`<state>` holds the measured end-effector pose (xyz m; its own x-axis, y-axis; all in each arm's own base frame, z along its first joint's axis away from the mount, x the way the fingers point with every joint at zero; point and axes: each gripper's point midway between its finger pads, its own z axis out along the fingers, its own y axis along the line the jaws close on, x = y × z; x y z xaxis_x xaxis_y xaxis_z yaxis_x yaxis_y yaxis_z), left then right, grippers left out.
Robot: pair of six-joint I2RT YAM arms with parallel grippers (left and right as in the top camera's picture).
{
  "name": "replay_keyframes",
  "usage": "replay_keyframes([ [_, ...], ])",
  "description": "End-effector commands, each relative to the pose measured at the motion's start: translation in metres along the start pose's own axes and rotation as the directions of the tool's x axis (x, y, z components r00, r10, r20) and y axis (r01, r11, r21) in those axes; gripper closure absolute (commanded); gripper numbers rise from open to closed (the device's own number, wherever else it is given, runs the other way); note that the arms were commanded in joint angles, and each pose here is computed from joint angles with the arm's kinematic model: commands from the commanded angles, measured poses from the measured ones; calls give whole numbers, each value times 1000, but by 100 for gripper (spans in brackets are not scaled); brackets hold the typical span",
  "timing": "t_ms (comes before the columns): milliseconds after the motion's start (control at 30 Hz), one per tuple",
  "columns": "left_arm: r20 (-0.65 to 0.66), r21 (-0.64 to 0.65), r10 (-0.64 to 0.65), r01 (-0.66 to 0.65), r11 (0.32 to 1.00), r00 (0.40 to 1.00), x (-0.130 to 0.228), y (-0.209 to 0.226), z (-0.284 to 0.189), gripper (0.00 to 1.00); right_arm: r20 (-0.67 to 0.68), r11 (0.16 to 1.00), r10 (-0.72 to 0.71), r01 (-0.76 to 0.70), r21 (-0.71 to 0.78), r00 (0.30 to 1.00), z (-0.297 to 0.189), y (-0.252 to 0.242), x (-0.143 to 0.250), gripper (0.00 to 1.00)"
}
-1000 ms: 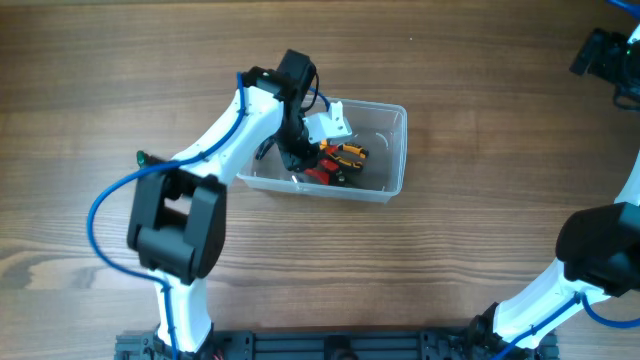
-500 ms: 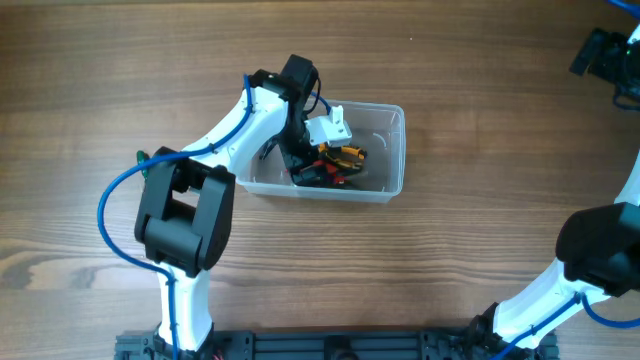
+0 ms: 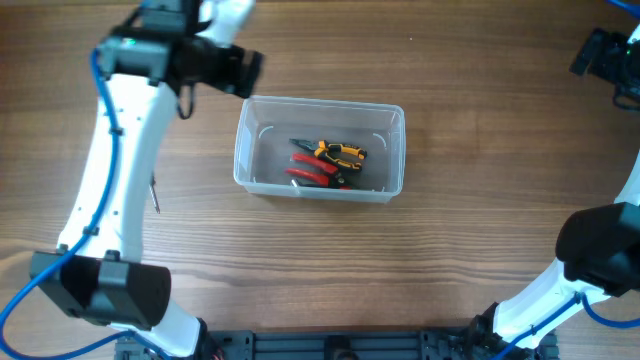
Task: Pack container
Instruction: 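Carry the black-red screwdriver into the container and release it, then lower the left gripper onto the green screwdriver and grasp it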
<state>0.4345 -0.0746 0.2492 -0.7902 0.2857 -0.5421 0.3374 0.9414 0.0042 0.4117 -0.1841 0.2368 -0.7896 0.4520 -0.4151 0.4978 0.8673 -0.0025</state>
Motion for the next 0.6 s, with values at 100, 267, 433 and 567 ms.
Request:
replay_keyframes([
  [100,-183,-195,-465,432,881,866,82,102,-6,49,13,1000,0,0,-12,1000,-4,3,-2,0],
  [267,-257,-251,-573,519,817,778,122,132,-9,67,13,1000,0,0,-12,1000,-4,3,-2,0],
  [433,-307,-259,-588,528,809,749,141,132,5,66,13,1000,0,0,-12,1000,-4,3,-2,0],
  [567,-360,-264,-594,533,804,719,174,126,42,66,13,1000,0,0,-12,1000,-4,3,-2,0],
])
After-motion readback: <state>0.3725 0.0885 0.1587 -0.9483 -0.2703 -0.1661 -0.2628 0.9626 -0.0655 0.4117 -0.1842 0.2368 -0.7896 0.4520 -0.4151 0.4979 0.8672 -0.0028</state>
